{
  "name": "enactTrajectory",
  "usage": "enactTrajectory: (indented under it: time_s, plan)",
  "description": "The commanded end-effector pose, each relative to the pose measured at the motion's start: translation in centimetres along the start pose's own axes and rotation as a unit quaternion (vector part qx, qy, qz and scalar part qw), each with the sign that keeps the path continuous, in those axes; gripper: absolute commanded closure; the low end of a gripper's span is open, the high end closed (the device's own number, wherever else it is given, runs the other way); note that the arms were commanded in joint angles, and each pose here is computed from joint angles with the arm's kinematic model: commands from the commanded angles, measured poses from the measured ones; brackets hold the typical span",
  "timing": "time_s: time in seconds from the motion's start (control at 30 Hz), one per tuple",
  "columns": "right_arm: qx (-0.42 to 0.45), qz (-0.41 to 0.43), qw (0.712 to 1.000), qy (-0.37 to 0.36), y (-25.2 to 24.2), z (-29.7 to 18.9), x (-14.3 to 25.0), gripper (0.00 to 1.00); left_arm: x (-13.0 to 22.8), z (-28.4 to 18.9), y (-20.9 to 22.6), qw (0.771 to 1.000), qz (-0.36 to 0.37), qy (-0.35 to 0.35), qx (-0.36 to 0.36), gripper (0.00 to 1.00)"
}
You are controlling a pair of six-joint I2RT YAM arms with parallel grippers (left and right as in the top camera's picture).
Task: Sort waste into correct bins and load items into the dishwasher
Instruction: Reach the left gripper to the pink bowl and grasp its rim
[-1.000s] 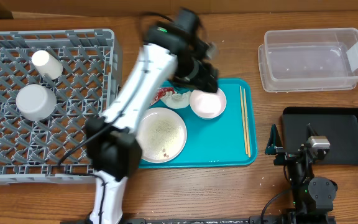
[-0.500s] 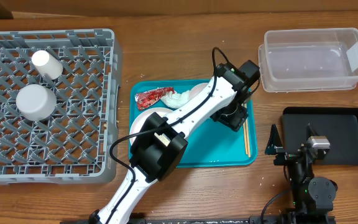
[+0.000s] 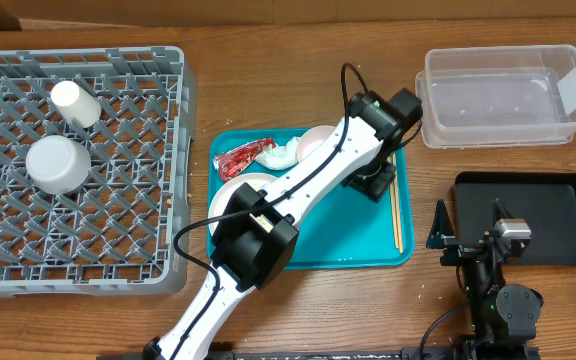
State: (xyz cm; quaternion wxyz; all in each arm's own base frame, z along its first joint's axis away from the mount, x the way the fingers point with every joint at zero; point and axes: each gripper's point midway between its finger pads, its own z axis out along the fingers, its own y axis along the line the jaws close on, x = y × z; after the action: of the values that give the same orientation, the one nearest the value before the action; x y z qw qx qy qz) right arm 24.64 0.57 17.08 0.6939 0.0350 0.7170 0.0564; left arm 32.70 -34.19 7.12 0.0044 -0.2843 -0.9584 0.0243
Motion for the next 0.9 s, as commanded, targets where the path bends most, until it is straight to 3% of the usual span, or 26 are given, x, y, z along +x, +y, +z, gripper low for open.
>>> enactTrajectory:
  time_s: [0.0, 0.13, 0.7, 0.8, 0.87]
  plan:
    - [0.002, -0.002, 1.000, -0.003, -0.1, 0.0, 0.1, 0.00, -2.8, -4.2, -0.2, 0.997, 0.003, -0.072, 0.008, 0.34]
    - [0.002, -0.002, 1.000, -0.003, -0.1, 0.0, 0.1, 0.00, -4.4, -4.6, 2.2, 0.994, -0.012, -0.102, -0.025, 0.39]
    - [0.002, -0.002, 1.000, -0.003, -0.1, 0.0, 0.1, 0.00, -2.9, 3.3, 4.0, 0.997, -0.027, -0.047, -0.048, 0.41]
    - [0.002, -0.002, 1.000, -0.003, -0.1, 0.0, 0.1, 0.00, -2.3, 4.3, 3.5, 0.999, -0.027, -0.035, -0.031, 0.50]
    - [0.002, -0.002, 1.000, -0.003, -0.1, 0.0, 0.1, 0.00, -2.2, 4.4, 3.5, 0.998, -0.035, -0.033, -0.031, 0.63]
